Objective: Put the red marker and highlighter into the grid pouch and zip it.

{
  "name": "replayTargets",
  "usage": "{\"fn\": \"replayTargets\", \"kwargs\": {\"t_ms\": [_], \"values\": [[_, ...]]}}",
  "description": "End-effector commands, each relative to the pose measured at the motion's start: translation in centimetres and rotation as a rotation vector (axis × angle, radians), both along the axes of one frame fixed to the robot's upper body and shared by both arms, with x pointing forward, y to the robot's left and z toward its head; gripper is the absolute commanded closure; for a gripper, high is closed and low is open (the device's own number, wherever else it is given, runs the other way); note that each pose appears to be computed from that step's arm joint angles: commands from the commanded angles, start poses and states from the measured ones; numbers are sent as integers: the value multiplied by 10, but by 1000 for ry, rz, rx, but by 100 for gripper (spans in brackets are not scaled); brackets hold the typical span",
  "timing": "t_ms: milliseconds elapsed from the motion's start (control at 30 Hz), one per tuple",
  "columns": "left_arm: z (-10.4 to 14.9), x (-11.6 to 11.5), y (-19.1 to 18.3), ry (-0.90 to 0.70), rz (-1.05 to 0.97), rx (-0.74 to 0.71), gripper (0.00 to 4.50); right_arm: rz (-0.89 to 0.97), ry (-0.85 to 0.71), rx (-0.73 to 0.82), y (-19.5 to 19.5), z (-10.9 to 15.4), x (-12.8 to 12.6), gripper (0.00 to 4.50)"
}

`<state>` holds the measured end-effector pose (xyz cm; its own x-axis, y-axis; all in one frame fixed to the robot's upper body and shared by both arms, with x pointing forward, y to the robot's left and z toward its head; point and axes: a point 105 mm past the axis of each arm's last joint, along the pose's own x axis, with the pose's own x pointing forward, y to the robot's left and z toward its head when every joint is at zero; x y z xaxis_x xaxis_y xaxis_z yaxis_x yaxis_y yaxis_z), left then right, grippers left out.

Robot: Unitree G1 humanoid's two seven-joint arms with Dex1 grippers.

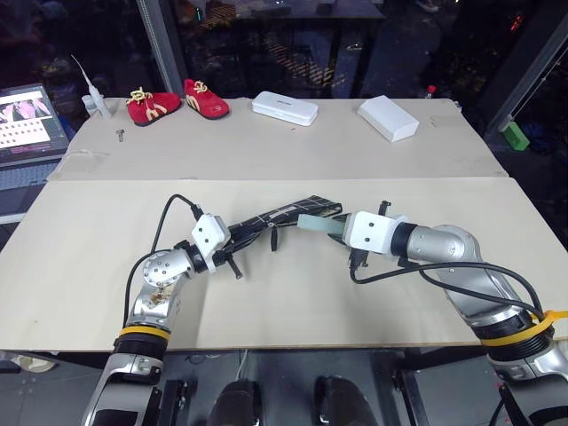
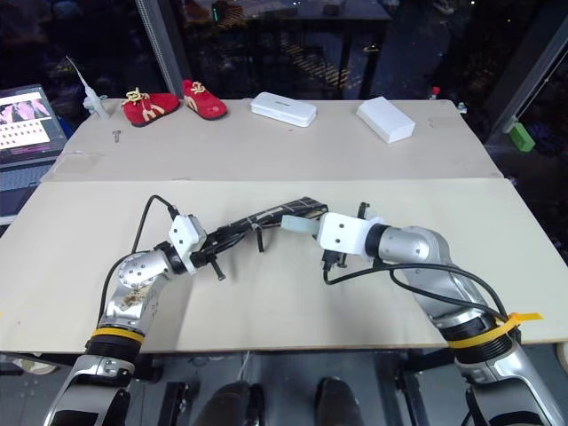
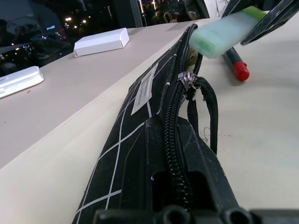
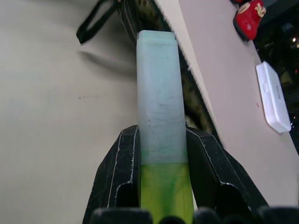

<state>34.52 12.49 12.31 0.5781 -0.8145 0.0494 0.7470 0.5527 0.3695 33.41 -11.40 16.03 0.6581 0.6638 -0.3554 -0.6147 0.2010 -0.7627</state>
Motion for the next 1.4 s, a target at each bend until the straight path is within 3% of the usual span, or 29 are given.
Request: {"fn": "replayTargets", "kwargs": {"t_ms": [33, 533, 667, 800, 967, 1167, 1400], "values": [[14, -2, -5, -47, -17, -19, 450, -4, -63, -4, -3, 15, 4, 348], [0, -12, -11, -54, -64, 65, 450, -68, 15, 25, -12, 24, 15, 348], [-2, -13, -13, -52, -72, 67, 450, -56, -57, -104, -9, 21, 17, 348], [-1, -12, -14, -53, -78, 64, 450, 68, -145, -230, 21, 7, 9, 348], [1, -11, -16, -55, -85, 63, 450, 126, -231, -264, 45, 5, 14, 348], [4, -10, -15, -55, -86, 51, 450, 235, -360, -240, 76, 13, 18, 348], [5, -10, -15, -55, -89, 34, 450, 380, -373, -159, 96, 8, 8, 348]]}}
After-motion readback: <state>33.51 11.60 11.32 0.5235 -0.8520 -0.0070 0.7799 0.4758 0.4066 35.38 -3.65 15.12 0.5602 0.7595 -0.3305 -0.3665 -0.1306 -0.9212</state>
